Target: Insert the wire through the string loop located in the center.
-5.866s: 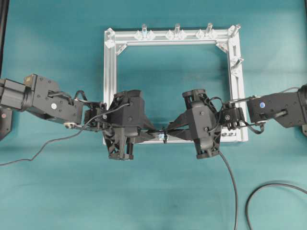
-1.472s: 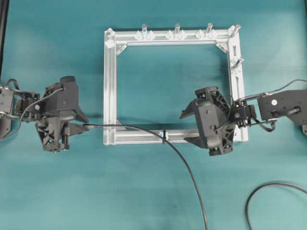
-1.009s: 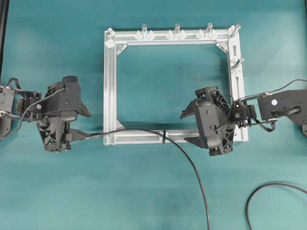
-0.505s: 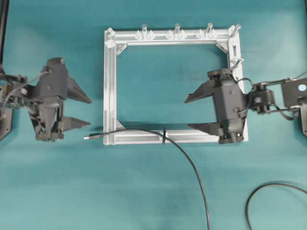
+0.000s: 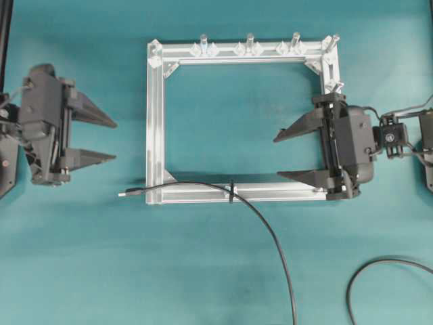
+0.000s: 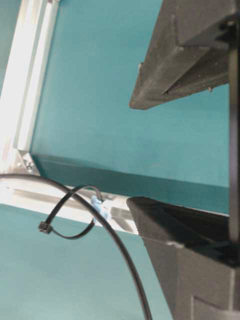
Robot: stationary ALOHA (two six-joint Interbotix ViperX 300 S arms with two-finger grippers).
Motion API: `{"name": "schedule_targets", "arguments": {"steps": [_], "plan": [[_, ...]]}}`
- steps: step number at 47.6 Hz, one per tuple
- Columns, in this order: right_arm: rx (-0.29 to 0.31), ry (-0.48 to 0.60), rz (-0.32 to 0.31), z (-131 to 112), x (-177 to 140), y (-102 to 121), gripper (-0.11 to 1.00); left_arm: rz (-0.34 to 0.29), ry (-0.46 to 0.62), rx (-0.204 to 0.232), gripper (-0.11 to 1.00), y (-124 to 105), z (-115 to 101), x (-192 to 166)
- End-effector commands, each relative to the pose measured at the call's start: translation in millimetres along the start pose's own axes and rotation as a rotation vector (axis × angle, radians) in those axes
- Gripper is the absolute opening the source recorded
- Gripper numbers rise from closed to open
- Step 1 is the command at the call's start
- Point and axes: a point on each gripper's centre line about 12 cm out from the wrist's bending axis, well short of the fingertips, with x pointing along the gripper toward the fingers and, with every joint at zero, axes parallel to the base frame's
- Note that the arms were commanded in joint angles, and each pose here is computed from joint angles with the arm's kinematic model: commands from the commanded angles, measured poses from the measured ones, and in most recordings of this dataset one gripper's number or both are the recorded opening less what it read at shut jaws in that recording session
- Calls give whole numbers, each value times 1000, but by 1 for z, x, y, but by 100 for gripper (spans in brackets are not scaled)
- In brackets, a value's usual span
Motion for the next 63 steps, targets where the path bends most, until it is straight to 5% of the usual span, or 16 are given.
{"name": "schedule_targets", "arguments": {"steps": [1,63], "plan": [[1,-46,-6,8,-3,-3,74,10,-60,6,69,2,6,-4],[8,-3,-33,-12,-2,-12,74,15,-94,-5,69,4,-6,-12]]}}
